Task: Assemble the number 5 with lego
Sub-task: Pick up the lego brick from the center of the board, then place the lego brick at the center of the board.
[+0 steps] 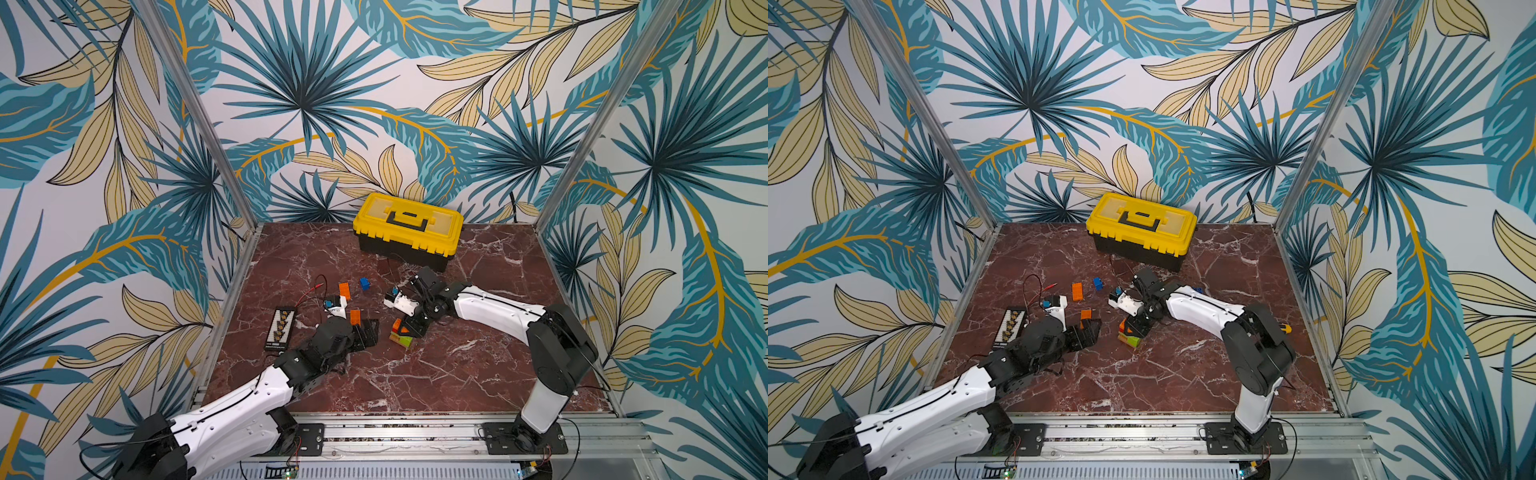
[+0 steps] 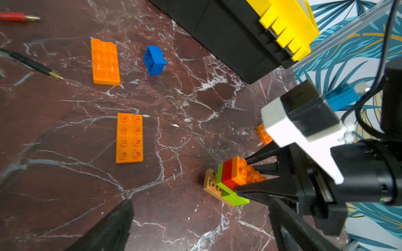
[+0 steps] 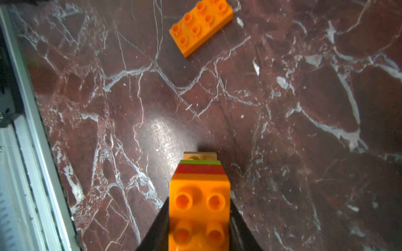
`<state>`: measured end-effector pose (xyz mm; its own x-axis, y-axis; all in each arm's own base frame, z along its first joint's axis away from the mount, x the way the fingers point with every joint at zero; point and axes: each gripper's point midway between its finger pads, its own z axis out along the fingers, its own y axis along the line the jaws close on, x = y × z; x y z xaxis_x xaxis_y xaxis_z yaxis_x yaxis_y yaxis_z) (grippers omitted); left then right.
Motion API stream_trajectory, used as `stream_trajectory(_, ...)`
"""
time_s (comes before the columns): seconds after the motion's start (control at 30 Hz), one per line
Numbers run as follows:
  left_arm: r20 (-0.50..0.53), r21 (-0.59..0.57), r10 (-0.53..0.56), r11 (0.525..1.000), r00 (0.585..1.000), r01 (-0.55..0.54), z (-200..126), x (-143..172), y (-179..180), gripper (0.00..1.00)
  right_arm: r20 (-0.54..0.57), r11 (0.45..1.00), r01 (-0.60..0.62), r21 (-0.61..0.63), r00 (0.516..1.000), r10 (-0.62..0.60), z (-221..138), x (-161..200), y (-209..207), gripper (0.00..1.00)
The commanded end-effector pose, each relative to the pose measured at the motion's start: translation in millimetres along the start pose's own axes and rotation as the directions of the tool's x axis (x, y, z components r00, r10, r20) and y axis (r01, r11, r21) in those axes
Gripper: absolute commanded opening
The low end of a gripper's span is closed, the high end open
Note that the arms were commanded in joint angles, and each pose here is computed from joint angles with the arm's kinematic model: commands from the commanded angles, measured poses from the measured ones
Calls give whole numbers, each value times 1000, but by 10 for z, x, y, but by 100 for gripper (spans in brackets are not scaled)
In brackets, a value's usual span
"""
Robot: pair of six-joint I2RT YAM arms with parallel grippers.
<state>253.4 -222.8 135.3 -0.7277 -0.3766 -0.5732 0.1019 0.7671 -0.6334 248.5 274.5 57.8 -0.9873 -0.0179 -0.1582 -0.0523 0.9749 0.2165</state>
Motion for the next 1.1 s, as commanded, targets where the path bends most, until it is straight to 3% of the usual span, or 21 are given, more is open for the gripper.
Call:
stream_trajectory(0.0,33,-58,11,998,999,-9,-47,21,205,100,16,995,-44,-85,999,45,-98,52,79,85)
stream_trajectory(0.17,52,-40,26,999,998,-24,-80,-9,184,100,135,994,14,-106,991,0,-252,26,-72,89)
stream_trajectory(0.3,42,7,51,999,998,-52,-53,-4,77,100,283,985,146,-94,952,-114,-436,-48,-180,90)
stream_trajectory(0.37,34,41,65,997,997,-67,-29,6,6,100,397,973,218,-70,902,-173,-570,-143,-234,94)
stream_trajectory(0.43,26,66,76,995,997,-78,7,21,-48,100,533,956,288,-55,818,-215,-746,-243,-254,99)
stream_trajectory(0.53,-2,105,89,991,996,-88,59,61,-138,100,640,935,353,-28,725,-255,-939,-360,-320,99)
stream_trajectory(0.6,-28,115,96,989,995,-92,94,96,-173,100,649,927,374,9,704,-291,-973,-414,-364,99)
stream_trajectory(0.77,-95,134,93,988,991,-80,184,203,-223,100,524,838,544,47,701,-484,-779,-352,-250,99)
stream_trajectory(0.87,-116,127,87,989,989,-72,218,229,-226,100,488,755,652,61,641,-593,-670,-277,-193,89)
stream_trajectory(1.0,-122,107,72,993,990,-59,234,243,-188,100,470,653,750,104,541,-697,-639,-218,-178,86)
stream_trajectory(1.07,-120,96,66,994,991,-54,243,241,-165,100,428,614,783,99,523,-737,-587,-139,-205,84)
